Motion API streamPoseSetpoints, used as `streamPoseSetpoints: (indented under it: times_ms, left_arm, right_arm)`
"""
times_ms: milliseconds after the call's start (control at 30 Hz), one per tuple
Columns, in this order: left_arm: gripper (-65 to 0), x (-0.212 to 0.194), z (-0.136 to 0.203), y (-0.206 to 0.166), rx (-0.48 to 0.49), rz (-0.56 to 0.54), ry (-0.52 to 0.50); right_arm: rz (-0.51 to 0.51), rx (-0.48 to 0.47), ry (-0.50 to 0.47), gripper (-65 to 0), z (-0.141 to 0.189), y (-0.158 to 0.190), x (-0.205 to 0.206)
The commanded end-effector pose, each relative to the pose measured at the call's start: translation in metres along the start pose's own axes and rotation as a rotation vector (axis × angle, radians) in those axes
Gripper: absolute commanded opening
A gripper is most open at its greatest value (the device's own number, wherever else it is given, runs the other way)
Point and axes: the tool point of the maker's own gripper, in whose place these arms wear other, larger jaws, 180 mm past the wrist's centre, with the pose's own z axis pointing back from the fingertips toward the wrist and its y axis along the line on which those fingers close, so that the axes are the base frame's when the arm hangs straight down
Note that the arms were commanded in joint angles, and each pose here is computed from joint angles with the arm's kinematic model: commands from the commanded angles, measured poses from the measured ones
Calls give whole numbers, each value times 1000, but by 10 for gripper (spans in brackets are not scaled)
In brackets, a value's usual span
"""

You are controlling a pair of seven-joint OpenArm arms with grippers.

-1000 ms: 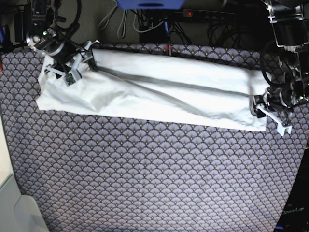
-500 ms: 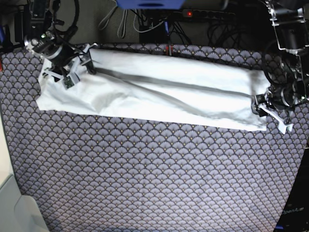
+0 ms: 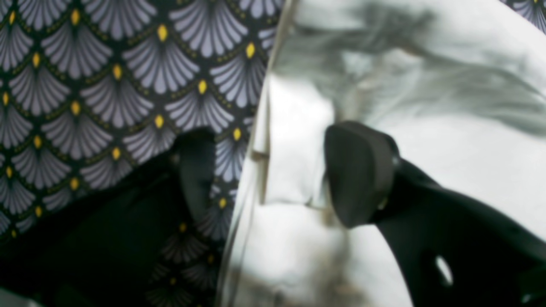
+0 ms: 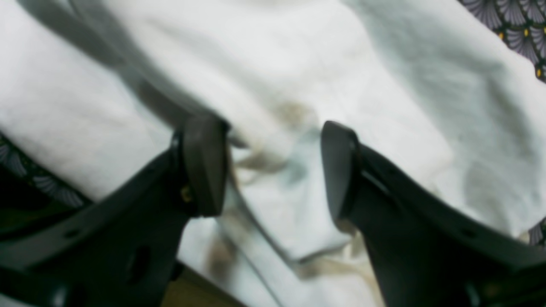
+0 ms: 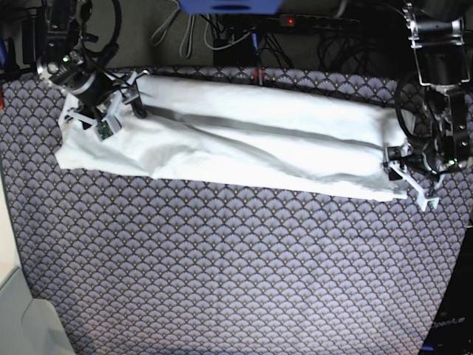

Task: Fold the T-shirt properly
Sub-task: 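Hold the shirt with the right gripper and reposition the left gripper on its end, then lift the shirt end with the left gripper and fold it toward the right gripper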

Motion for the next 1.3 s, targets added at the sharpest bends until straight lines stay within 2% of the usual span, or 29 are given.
streamPoseSetpoints:
  times_ms: [0,200,267,500,767,900,1167,1267]
  left_arm:
    - [-223,-12,-4,-14,-41,-6,56]
    - [-225,-16,-7,-29,-72,1,71]
    - [-243,-18,-7,-30,-75,2,85]
    - [-437,-18,-7,-30,-75,2,85]
    - [-528,-18,-6,-30,-75,3,89]
    - [-639,-18,-6,-30,-75,3,89]
    - [-647,17,20,-44,-77,-61,-42]
    - [-647,19,28,-52,-82,-86,-40]
  right_arm:
    - [12,-3,-35,-291,2,-3,10]
    - [12,-3,-36,-291,2,-3,10]
    - [12,-3,-38,-291,2,-3,10]
    - [16,-6,-45,-291,1,-5,15]
    - [16,-7,-46,-291,1,-5,16]
    - [16,-6,-48,-291,1,-5,16]
    - [16,-6,-48,-291,1,-5,16]
    - [16,-6,-48,-291,1,-5,16]
